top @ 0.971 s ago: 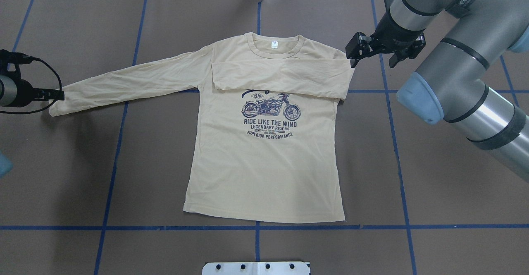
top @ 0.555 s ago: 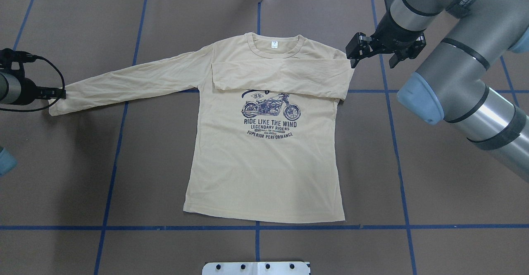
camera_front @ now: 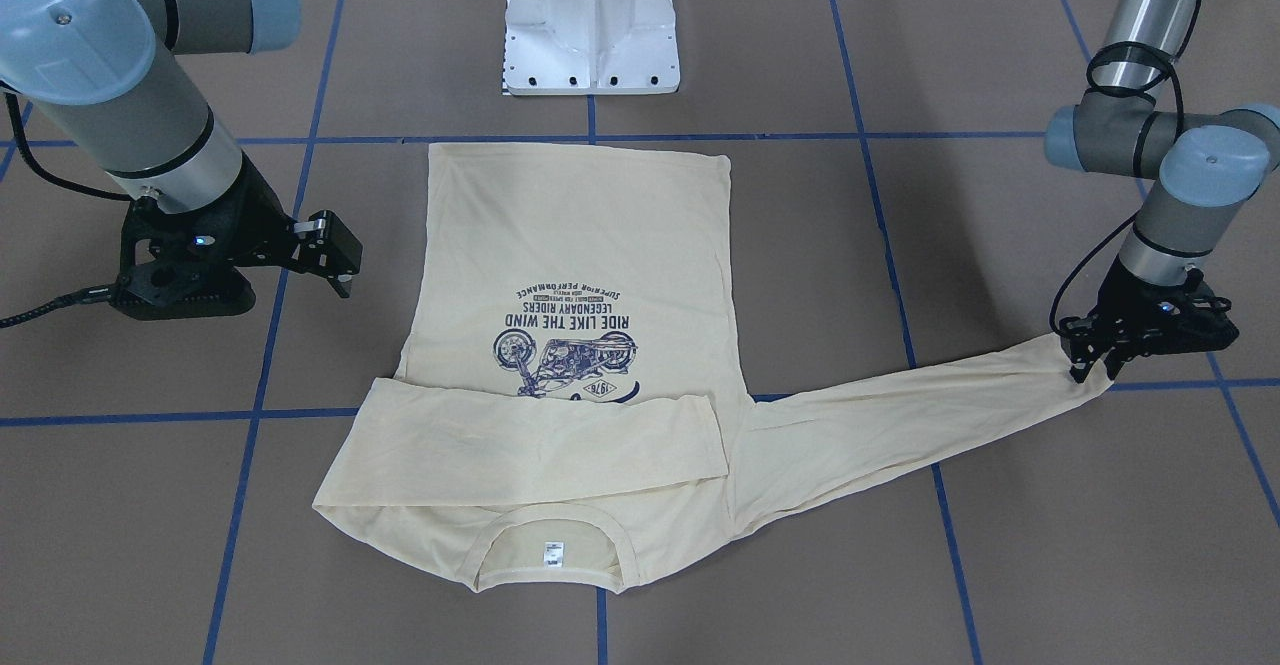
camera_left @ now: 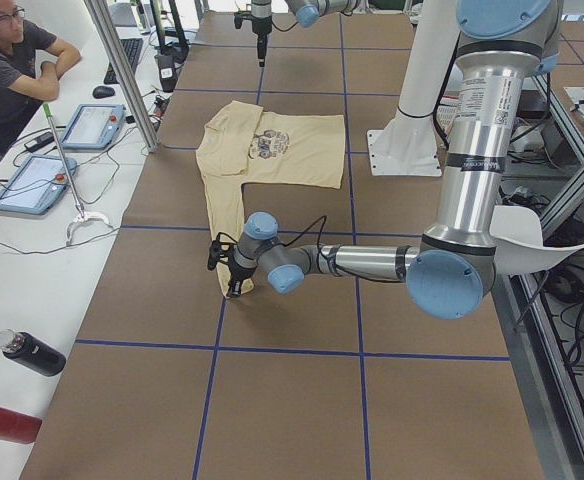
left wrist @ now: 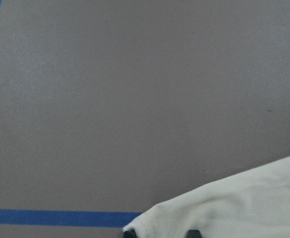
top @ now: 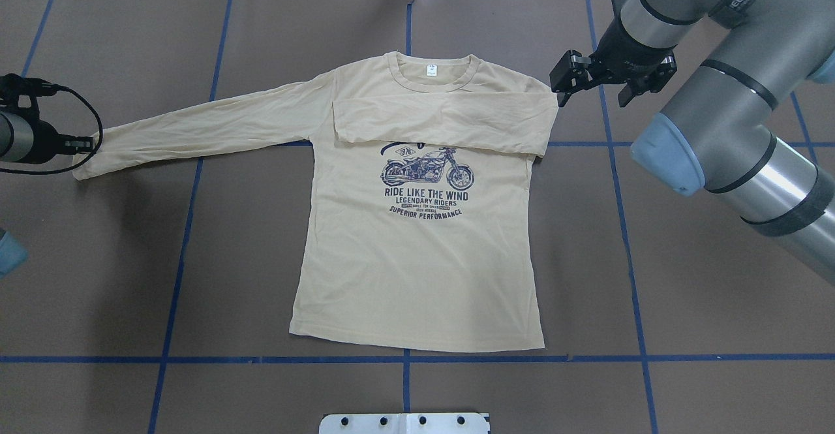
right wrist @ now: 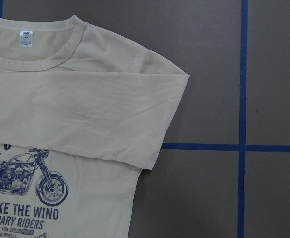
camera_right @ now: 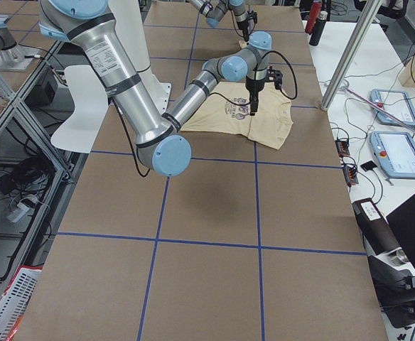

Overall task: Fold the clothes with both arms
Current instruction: 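Grasp the cuff of the sleeve nearest the left gripper and lift it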

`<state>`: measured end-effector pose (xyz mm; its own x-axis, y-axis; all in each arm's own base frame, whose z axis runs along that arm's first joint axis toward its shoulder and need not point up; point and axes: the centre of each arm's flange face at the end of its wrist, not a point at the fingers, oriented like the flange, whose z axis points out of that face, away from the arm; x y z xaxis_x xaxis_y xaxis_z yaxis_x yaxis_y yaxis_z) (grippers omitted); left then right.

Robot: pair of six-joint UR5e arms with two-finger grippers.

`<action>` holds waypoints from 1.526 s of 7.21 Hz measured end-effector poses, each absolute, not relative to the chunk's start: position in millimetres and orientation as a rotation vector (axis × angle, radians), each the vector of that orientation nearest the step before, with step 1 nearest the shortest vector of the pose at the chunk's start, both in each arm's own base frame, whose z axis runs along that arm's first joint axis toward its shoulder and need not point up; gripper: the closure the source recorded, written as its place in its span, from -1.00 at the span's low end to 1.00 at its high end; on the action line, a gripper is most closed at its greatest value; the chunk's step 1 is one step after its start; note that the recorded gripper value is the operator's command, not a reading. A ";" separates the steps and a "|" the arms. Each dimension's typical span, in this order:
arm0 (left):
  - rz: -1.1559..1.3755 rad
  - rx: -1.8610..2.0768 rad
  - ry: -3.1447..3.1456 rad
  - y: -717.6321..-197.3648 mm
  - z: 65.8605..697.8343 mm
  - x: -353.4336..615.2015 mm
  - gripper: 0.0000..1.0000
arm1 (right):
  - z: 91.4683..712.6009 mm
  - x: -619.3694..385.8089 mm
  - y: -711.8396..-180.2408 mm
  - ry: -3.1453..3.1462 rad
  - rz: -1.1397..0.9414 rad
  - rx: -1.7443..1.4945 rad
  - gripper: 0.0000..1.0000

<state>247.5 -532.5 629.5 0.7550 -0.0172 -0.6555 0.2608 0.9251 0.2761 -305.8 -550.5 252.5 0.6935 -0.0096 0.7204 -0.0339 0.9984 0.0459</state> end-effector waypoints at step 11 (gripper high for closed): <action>-0.171 0.303 0.809 -562.8 408.3 243.7 1.00 | 262.9 -289.8 -553.6 -0.815 0.033 0.039 -1.00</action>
<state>243.7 -562.8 408.3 0.6797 -0.0353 -0.7326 0.2648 0.9433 0.2001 -289.8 -553.6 262.9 0.6858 0.0144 0.7277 -0.0446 0.9988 0.0222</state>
